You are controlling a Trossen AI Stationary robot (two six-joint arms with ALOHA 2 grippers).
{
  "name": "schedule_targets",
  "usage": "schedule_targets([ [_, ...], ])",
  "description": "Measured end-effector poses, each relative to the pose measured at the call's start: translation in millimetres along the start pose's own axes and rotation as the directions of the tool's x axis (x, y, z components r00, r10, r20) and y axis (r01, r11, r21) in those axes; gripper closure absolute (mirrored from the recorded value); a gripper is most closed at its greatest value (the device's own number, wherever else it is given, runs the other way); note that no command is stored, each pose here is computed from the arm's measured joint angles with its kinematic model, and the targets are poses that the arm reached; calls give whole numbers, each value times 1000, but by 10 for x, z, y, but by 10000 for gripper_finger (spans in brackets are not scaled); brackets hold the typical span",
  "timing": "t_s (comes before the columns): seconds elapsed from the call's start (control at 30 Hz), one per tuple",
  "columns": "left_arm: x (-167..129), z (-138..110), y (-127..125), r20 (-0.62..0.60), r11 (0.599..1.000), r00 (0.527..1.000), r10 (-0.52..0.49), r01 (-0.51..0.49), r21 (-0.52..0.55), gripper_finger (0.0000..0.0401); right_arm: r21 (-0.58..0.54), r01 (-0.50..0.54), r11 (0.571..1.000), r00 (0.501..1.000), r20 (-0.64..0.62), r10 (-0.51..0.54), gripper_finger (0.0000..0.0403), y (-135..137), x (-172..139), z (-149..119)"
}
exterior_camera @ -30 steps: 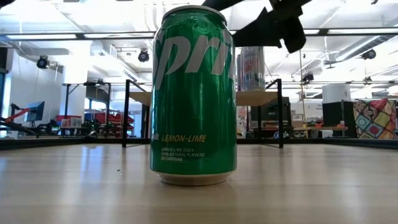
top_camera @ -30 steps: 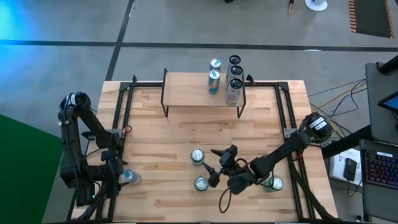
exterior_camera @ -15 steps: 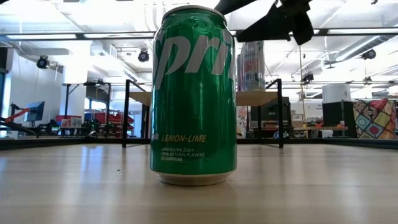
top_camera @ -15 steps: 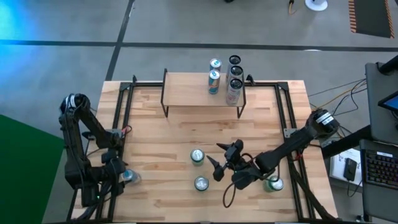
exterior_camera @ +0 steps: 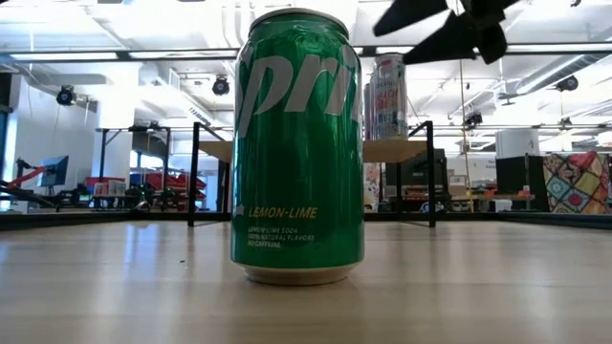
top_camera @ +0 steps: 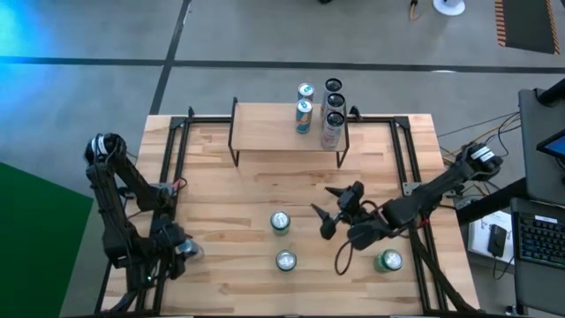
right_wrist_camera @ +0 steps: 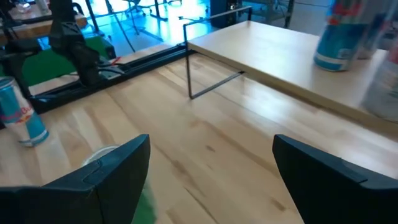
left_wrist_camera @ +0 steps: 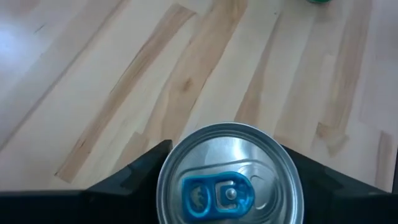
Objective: Place canned beverage on shelf
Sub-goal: Put the blue soda can on the shelf aligned with the other blue soda cans
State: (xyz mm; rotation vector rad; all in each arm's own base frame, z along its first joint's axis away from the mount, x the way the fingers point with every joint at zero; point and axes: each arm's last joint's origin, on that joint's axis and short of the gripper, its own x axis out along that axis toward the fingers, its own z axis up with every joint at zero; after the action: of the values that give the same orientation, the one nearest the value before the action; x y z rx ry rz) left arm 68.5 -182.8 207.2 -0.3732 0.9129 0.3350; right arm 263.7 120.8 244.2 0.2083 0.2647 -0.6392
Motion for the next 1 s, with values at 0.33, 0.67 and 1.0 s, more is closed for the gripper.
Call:
schedule_targets([
  [0.33,-2,503,-145,34,995,997,69,-71,68,172,26,-51,998,998,-29,51,76,-419,-161,-58],
  [0.67,-50,1552,-280,154,957,987,50,-91,274,174,-106,-178,978,982,-80,170,76,-327,-101,-178],
  [1.0,60,2448,-264,267,902,945,-187,58,427,174,-174,-356,918,934,-39,355,76,-233,-85,-126],
])
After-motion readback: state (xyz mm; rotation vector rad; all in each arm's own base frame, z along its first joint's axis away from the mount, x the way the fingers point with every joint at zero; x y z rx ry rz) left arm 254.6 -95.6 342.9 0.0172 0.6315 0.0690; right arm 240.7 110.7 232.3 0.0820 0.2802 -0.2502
